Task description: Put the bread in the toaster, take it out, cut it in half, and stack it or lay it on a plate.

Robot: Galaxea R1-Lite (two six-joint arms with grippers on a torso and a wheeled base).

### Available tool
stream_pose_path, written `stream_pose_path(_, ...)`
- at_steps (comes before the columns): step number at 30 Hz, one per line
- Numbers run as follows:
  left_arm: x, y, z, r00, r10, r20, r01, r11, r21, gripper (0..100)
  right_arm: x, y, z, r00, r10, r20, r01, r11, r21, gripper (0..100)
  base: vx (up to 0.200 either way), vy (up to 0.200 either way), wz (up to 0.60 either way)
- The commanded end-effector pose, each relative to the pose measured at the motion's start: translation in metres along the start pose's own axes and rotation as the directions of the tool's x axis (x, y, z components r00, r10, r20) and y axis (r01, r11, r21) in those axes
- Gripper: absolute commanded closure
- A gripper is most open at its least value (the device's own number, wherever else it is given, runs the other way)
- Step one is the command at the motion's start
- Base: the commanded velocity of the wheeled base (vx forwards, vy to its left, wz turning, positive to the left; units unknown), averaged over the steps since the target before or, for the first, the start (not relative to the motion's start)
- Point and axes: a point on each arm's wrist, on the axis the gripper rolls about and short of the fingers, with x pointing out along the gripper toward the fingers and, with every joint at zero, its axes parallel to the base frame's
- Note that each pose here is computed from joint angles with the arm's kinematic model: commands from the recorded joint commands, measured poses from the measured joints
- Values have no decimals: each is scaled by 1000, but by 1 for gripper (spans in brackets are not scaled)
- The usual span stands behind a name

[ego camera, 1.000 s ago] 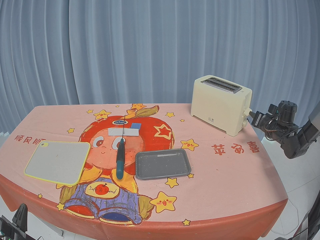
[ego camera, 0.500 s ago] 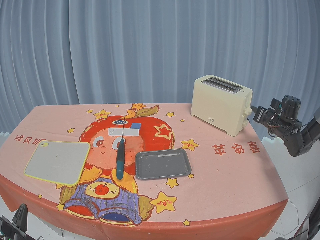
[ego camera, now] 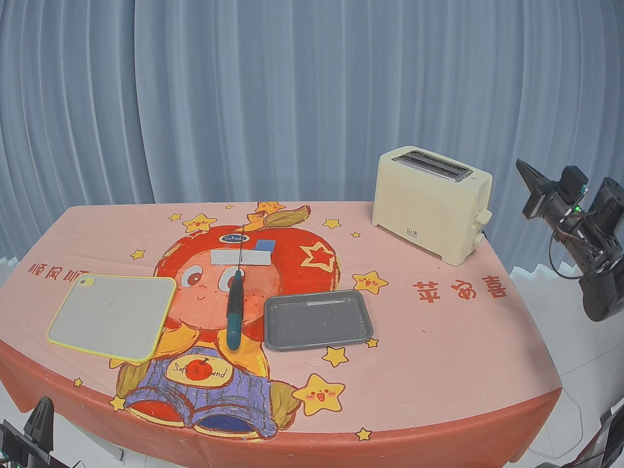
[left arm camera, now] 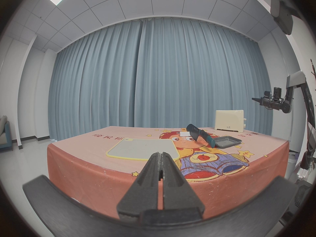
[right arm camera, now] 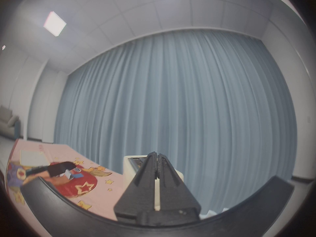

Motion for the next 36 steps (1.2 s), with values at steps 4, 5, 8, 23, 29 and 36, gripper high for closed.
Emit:
stream_pose_path(4, 1, 0, -5, 1000, 1, -17, -1, 1000, 0, 100, -38, 3, -15, 988, 148, -32, -151, 974, -166, 100, 0, 0, 0)
stream_pose_path(5, 1, 0, -5, 1000, 1, -17, -1, 1000, 0, 100, -38, 3, -14, 989, 148, -29, -151, 974, -169, 100, 0, 0, 0)
stream_pose_path(8, 1, 0, -5, 1000, 1, -17, -1, 1000, 0, 100, -42, 1, -4, 990, 140, 0, -138, 972, -189, 100, 0, 0, 0)
stream_pose_path(23, 1, 0, -5, 1000, 1, -17, -1, 1000, 0, 100, -73, -8, 27, 995, 66, 71, -48, 972, -232, 100, 0, 0, 0)
stream_pose_path(29, 1, 0, -5, 1000, 1, -17, -1, 1000, 0, 100, -91, -6, 23, 999, 39, 36, -31, 975, -221, 100, 0, 0, 0)
stream_pose_path(36, 1, 0, -5, 1000, 1, -17, -1, 1000, 0, 100, -133, 7, 0, 994, 14, -107, -32, 985, -168, 100, 0, 0, 0)
